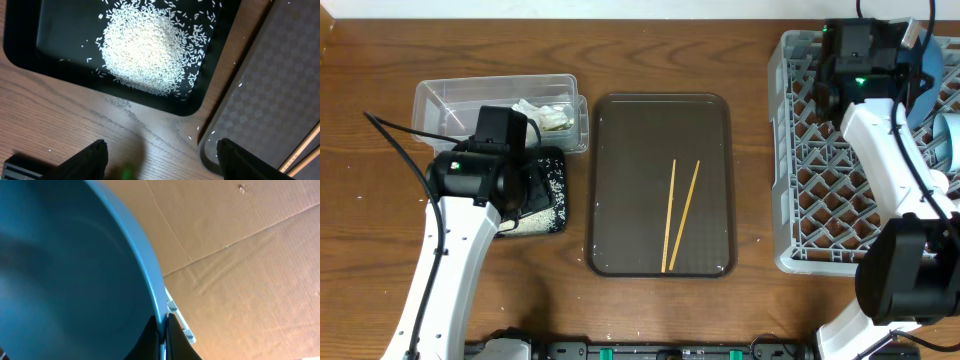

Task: Sort waste into correct bins and load items into the dishwasher rack
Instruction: 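Lower the teal plate upright into the rack and release it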

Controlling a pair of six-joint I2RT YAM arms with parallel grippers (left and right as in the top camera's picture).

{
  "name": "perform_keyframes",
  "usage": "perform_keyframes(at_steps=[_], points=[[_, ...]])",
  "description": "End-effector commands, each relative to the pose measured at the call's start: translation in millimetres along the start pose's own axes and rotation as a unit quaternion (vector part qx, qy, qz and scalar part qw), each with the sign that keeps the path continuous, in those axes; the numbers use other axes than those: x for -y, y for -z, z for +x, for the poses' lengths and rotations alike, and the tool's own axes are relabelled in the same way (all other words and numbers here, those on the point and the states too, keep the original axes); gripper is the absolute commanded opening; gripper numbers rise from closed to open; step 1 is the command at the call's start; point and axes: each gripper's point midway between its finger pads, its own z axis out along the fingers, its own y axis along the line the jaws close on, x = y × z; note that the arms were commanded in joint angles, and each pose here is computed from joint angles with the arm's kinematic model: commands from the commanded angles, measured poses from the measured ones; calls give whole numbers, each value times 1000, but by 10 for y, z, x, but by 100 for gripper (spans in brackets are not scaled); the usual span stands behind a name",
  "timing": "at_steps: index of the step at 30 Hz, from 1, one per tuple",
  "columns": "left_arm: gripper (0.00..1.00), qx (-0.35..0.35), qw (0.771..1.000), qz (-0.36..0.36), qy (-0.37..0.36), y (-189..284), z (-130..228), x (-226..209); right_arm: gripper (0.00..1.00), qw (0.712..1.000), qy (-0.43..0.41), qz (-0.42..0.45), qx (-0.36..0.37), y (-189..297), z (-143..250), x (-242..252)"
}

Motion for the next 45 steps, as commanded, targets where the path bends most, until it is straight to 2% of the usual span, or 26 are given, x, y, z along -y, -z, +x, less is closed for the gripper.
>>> perform_keyframes(at_steps=[1,8,14,19,25,30,34,36,37,41,45], points=[[73,2,1000,-5,4,2,-3,-30,1,998,60,-4,-11,-155,67,-64],[73,2,1000,-4,4,2,-4,-30,1,997,72,5,-10,-238,28,4],[73,2,1000,-4,3,2,-5,-28,1,996,89,-13,-6,-71,67,-126],[73,2,1000,-4,4,2,-4,-30,1,990,119,-79,-21,122,289,-397],[73,2,1000,-4,4,2,-4,-30,2,986,93,-121,-61,214,547,-517],[73,2,1000,-4,4,2,-4,-30,12,972,114,-186,-86,300,699,-692],[73,2,1000,-5,3,2,-3,-30,26,961,105,-232,-105,412,780,-735],[74,2,1000,-5,3,2,-4,-31,36,959,86,-248,-107,486,763,-648],[74,2,1000,-5,3,2,-4,-31,46,957,76,-261,-105,540,743,-590],[74,2,1000,-5,3,2,-3,-30,64,940,24,-330,-85,818,621,-305],[74,2,1000,-5,3,2,-3,-30,70,909,-24,-410,-72,1110,587,-15]])
